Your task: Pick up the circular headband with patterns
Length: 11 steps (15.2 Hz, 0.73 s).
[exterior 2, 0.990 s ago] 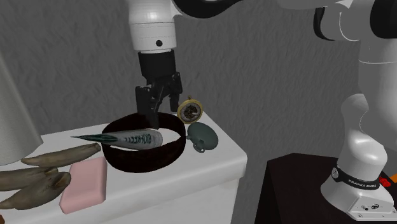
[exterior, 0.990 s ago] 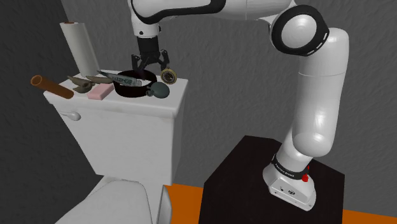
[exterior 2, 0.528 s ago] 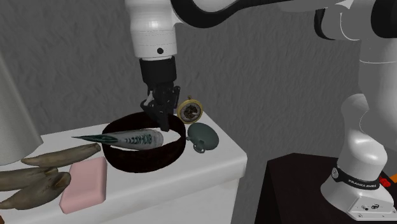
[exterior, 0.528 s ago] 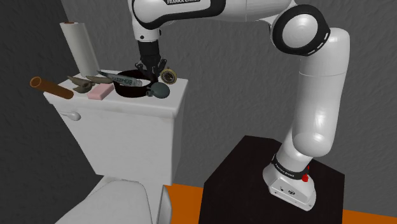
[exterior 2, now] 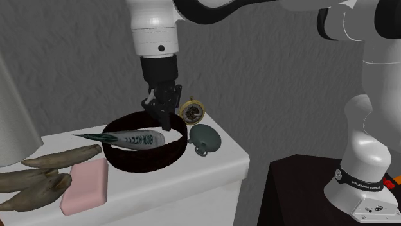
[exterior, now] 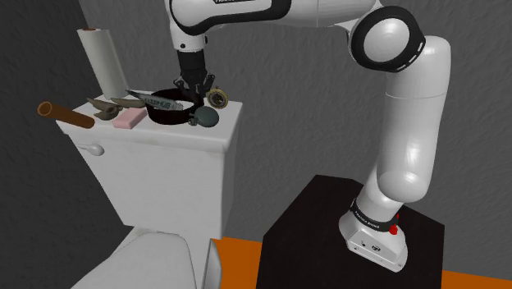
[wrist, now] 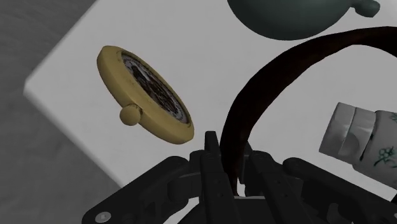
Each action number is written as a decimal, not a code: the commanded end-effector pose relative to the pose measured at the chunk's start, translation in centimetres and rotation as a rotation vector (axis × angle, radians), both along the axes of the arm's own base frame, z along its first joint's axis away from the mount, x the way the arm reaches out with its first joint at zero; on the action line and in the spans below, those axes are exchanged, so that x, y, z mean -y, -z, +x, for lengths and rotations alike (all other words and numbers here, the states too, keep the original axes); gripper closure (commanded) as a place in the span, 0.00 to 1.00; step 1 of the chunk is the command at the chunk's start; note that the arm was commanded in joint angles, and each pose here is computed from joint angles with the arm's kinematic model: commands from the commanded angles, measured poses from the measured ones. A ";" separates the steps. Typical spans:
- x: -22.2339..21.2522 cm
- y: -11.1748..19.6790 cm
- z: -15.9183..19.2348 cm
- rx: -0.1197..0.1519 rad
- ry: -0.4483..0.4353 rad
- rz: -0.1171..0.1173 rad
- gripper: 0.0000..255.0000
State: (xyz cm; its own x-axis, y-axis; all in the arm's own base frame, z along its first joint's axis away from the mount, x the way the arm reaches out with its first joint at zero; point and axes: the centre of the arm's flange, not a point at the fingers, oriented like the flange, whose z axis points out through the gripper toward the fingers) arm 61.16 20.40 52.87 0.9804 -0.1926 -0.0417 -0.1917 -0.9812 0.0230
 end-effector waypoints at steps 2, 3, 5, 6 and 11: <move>0.0 -1.5 0.0 0.000 0.000 0.000 1.00; 0.0 -2.0 0.0 0.000 0.000 0.000 1.00; 0.0 -3.1 0.0 0.000 0.000 0.000 1.00; 0.0 -3.6 0.0 0.000 0.000 0.000 1.00; 0.0 -6.2 0.0 0.000 0.000 0.000 1.00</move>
